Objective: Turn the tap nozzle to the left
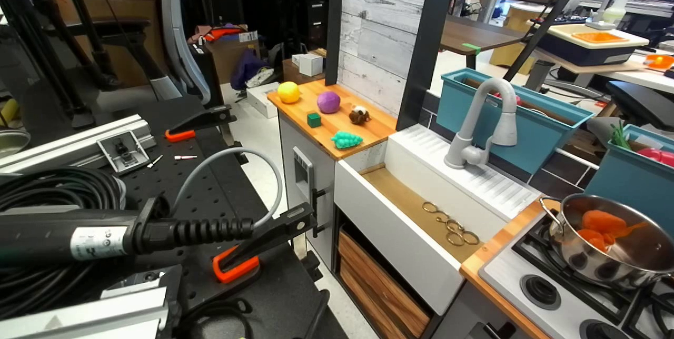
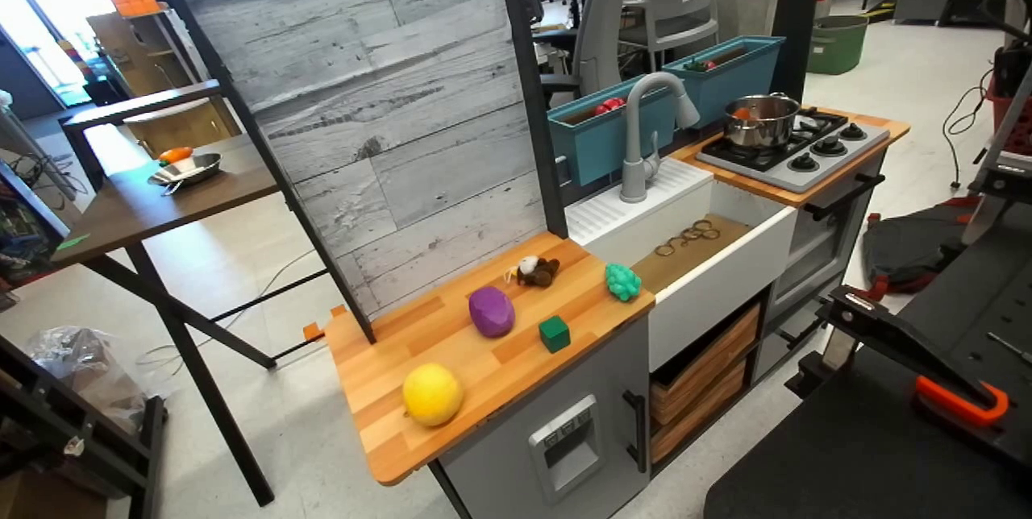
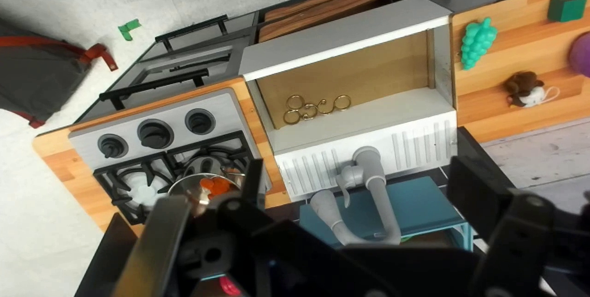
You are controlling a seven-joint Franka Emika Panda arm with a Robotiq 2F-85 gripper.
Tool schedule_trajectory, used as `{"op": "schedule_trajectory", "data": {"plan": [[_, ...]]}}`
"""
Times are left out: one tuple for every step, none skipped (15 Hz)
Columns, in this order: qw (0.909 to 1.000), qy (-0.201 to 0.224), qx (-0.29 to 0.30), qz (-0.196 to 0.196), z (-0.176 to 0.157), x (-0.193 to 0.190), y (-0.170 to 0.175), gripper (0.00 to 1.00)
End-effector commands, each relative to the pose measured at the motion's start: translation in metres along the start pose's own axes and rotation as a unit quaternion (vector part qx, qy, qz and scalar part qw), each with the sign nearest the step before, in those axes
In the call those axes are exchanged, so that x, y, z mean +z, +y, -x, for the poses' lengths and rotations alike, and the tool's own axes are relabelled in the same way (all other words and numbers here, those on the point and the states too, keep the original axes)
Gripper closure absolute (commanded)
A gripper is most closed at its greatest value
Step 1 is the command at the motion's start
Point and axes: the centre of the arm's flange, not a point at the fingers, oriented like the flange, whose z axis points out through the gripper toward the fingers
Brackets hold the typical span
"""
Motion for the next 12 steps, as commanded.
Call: {"op": "schedule_trajectory", "data": {"plan": [[0.9985, 0.011, -0.052, 0.010, -0.044, 0.083, -0.004, 0.00], [0.9982, 0.014, -0.056, 0.013, -0.052, 0.103, -0.007, 0.00], [0.9981, 0.018, -0.052, 0.027, -0.060, 0.122, -0.010, 0.00], [0.9975, 0.027, -0.049, 0.042, -0.068, 0.140, -0.014, 0.00], [0.9952, 0.039, -0.068, 0.059, -0.075, 0.156, -0.017, 0.00], [0.9922, 0.052, -0.089, 0.071, -0.083, 0.169, -0.017, 0.00], [0.9892, 0.063, -0.107, 0.078, -0.094, 0.181, -0.017, 0.00], [0.9864, 0.074, -0.121, 0.082, -0.105, 0.192, -0.015, 0.00], [0.9844, 0.085, -0.130, 0.083, -0.118, 0.201, -0.012, 0.00], [0.9834, 0.092, -0.133, 0.082, -0.127, 0.208, -0.011, 0.00], [0.9824, 0.100, -0.138, 0.076, -0.138, 0.215, -0.010, 0.00], [0.9828, 0.101, -0.137, 0.070, -0.147, 0.221, -0.011, 0.00]]}}
